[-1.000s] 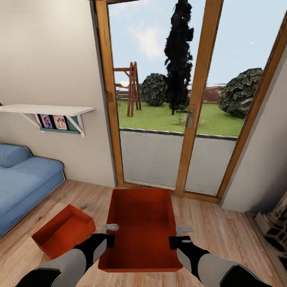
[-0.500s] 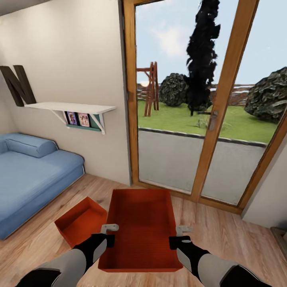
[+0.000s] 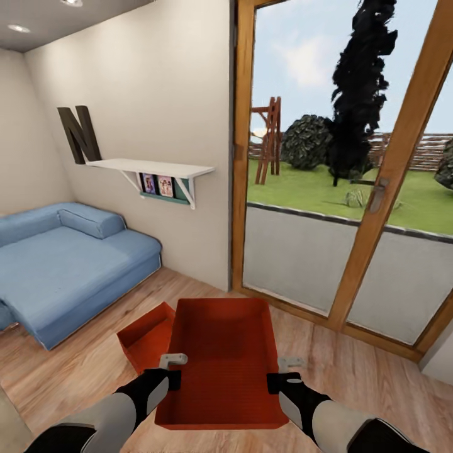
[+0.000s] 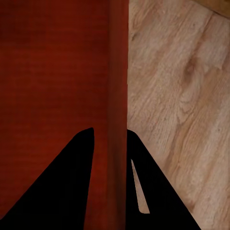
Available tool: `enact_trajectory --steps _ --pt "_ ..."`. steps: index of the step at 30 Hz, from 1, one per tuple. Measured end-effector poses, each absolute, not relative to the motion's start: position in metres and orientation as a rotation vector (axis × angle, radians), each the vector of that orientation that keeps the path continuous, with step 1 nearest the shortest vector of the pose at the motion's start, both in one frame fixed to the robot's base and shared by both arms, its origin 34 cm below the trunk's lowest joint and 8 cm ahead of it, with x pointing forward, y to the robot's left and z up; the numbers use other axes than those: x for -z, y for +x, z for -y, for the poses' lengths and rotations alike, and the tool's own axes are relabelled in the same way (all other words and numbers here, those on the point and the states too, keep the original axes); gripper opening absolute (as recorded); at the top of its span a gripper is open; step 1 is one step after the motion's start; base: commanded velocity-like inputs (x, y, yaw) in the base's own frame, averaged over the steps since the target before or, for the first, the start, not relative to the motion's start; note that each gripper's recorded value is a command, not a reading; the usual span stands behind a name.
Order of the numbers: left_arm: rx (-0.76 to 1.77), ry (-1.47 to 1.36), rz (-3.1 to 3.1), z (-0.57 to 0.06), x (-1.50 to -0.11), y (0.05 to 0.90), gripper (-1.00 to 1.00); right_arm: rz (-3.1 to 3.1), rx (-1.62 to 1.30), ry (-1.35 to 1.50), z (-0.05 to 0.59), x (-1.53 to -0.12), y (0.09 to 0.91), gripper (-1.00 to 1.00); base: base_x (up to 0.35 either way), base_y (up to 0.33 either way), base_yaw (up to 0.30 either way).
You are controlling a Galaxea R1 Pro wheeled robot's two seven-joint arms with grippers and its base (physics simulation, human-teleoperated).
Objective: Move the two storage containers from the living room to the garage. In the garage, place one container on the floor and stack the other container on top of it (either order is fine).
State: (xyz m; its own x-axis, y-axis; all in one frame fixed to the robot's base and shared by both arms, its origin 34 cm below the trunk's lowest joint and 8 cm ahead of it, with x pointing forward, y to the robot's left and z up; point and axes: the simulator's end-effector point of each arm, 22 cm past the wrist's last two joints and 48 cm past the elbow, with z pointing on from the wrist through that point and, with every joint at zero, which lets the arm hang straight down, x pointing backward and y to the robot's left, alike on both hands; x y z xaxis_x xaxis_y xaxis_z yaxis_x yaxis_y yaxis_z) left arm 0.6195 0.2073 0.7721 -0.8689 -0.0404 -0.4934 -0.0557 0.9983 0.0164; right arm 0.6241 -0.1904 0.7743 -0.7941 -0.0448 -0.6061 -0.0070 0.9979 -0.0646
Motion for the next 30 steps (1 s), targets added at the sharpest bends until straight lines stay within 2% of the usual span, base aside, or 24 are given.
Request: enact_trajectory --steps 30 --pt "-0.041 -0.067 -2.625 -0.2073 -0.7721 0.6195 -1.0 -2.487 0.077 -0.036 0.1905 -0.7743 0.6241 -1.0 0.0 0.0 0.3"
